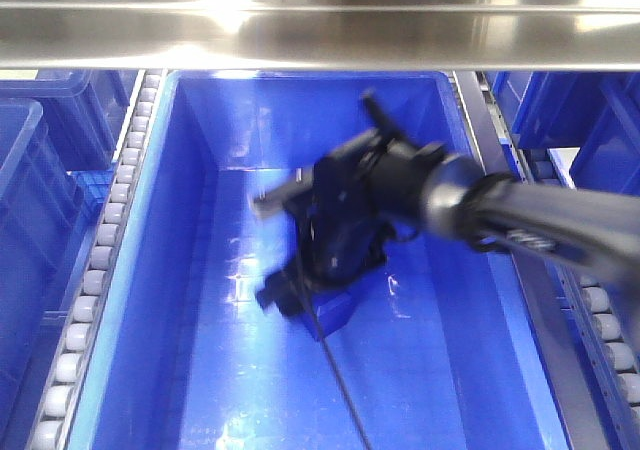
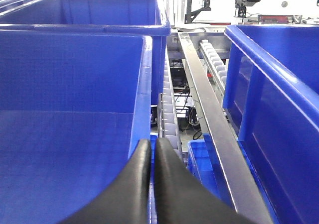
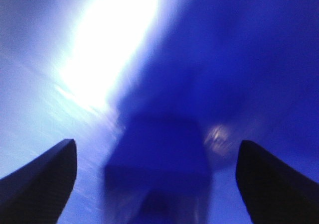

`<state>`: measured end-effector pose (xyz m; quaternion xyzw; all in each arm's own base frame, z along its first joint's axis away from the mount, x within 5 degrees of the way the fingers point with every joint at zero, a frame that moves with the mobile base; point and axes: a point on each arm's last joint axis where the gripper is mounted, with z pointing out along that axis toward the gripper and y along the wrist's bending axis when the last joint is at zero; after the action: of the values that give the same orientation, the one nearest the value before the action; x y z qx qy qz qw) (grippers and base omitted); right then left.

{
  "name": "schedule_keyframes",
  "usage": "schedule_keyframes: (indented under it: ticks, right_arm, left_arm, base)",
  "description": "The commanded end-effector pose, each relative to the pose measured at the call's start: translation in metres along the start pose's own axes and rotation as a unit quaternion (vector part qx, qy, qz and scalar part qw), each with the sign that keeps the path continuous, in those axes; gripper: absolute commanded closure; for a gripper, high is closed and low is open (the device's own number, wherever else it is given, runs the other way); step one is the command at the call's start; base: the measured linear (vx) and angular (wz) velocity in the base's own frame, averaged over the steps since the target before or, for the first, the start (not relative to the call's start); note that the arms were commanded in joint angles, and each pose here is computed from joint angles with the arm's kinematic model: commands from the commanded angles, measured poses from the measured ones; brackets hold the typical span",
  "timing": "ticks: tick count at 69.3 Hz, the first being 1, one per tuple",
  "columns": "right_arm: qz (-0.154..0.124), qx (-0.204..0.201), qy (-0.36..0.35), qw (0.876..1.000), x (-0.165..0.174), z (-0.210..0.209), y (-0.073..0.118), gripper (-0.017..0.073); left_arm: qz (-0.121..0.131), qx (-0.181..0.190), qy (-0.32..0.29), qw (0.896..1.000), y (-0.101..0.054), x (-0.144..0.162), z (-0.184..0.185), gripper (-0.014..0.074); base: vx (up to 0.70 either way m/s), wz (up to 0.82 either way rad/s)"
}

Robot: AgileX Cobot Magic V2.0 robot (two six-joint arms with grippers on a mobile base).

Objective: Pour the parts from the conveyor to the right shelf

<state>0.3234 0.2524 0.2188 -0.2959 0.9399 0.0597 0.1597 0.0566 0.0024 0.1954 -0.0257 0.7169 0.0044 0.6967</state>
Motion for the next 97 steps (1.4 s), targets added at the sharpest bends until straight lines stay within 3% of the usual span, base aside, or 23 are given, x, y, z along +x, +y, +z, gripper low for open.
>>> schedule_keyframes:
  ticks: [1,10,19,34,42,57,68,81,89,97]
  right_arm:
    - [0.013,0.0,-0.094,0.995,-0.008,-0.045,-0.003,-0.0034]
    - [0.022,-0.005,-0.146,0.989,0.008,-0.063,-0.004,0.0028]
    - [0.05,-0.01,-0.213,0.976,0.035,-0.088,-0.009,0.0137]
    - [0.065,0.009,-0.296,0.953,0.082,-0.133,-0.025,0.0575]
    - [0.088,0.029,-0.312,0.946,0.111,-0.146,-0.042,0.0569]
    - [0.097,0.08,-0.359,0.925,0.16,-0.167,-0.062,0.0567]
    - [0.086,0.126,-0.41,0.899,0.195,-0.175,-0.071,0.0564]
    - [0.105,0.162,-0.455,0.87,0.233,-0.172,-0.073,0.0564]
    - [0.089,0.189,-0.489,0.847,0.252,-0.168,-0.071,0.0564]
    - [0.074,0.199,-0.511,0.833,0.265,-0.162,-0.066,0.0564]
  left_arm:
    - [-0.008,0.005,-0.055,0.998,-0.001,-0.014,-0.002,0.06]
    - [-0.008,0.005,-0.055,0.998,-0.001,-0.014,-0.002,0.06]
    - [-0.008,0.005,-0.055,0.998,-0.001,-0.014,-0.002,0.06]
    - [-0.008,0.005,-0.055,0.998,-0.001,-0.014,-0.002,0.06]
    - [-0.008,0.005,-0.055,0.998,-0.001,-0.014,-0.002,0.06]
    - [-0.008,0.005,-0.055,0.998,-0.001,-0.014,-0.002,0.06]
    - [-0.008,0.005,-0.055,0.998,-0.001,-0.014,-0.002,0.06]
    - [-0.008,0.005,-0.055,0.998,-0.001,-0.014,-0.002,0.06]
    - [-0.008,0.005,-0.055,0.998,-0.001,-0.014,-0.002,0.06]
    - [-0.008,0.005,-0.055,0.998,-0.001,-0.014,-0.002,0.06]
  base:
    - [0.0,0.0]
    - [0.0,0.0]
    - [0.0,0.0]
    - [0.0,0.0]
    - [0.0,0.0]
    - [0.0,0.0]
    - [0.0,0.0]
    - [0.0,0.0]
    - [0.0,0.0]
    - [0.0,0.0]
